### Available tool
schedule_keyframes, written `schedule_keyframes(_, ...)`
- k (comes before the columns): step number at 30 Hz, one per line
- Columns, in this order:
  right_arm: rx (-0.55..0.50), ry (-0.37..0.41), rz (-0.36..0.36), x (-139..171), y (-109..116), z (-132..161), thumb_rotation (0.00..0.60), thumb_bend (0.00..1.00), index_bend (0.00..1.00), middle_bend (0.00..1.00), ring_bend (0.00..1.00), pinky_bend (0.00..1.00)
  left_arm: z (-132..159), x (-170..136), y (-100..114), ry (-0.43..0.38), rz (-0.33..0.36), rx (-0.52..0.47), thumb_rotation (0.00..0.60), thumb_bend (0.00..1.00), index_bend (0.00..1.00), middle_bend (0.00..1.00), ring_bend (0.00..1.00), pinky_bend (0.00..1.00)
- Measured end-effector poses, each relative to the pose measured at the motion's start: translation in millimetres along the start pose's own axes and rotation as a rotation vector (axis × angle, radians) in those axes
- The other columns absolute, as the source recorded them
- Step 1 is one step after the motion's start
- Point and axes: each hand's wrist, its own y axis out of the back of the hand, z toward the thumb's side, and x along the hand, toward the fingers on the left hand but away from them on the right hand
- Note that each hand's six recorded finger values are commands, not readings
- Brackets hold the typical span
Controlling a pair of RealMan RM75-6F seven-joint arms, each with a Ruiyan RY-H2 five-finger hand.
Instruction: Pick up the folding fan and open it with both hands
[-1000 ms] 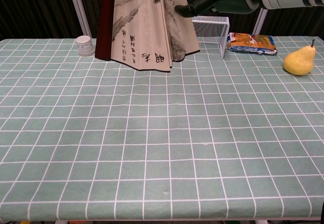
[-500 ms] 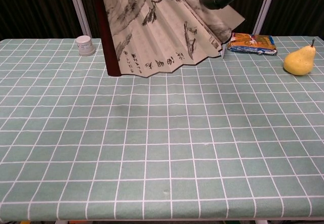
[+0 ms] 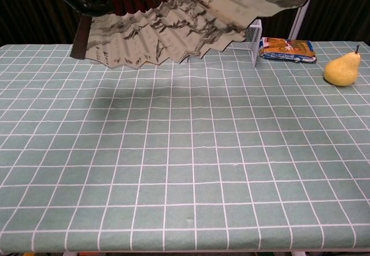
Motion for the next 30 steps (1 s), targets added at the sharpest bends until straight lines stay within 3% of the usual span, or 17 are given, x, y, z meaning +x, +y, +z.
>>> schedule_keyframes(8, 0.152, 0.003, -0.074, 14.6, 5.1, -5.2, 0.6, 0.62, 0.65, 0.23, 0.0, 0.0, 4.3, -5.3, -9.2, 0.023, 0.005, 0.157, 0.6, 0.4, 0.58, 0.68, 0.64, 0.67)
schedule_keyframes(16, 0.246, 0.001, -0.127, 27.1, -4.7, -17.5, 0.6, 0.62, 0.65, 0.23, 0.0, 0.0, 14.4, -10.4, -26.8, 0.028, 0.024, 0.303, 0.6, 0.4, 0.58, 0.68, 0.64, 0.68)
schedule_keyframes(30, 0.391, -0.031, -0.23, 53.4, -28.8, -44.6, 0.6, 0.62, 0.62, 0.22, 0.0, 0.0, 36.3, -18.3, -67.7, -0.017, 0.045, 0.457, 0.6, 0.4, 0.58, 0.68, 0.64, 0.68)
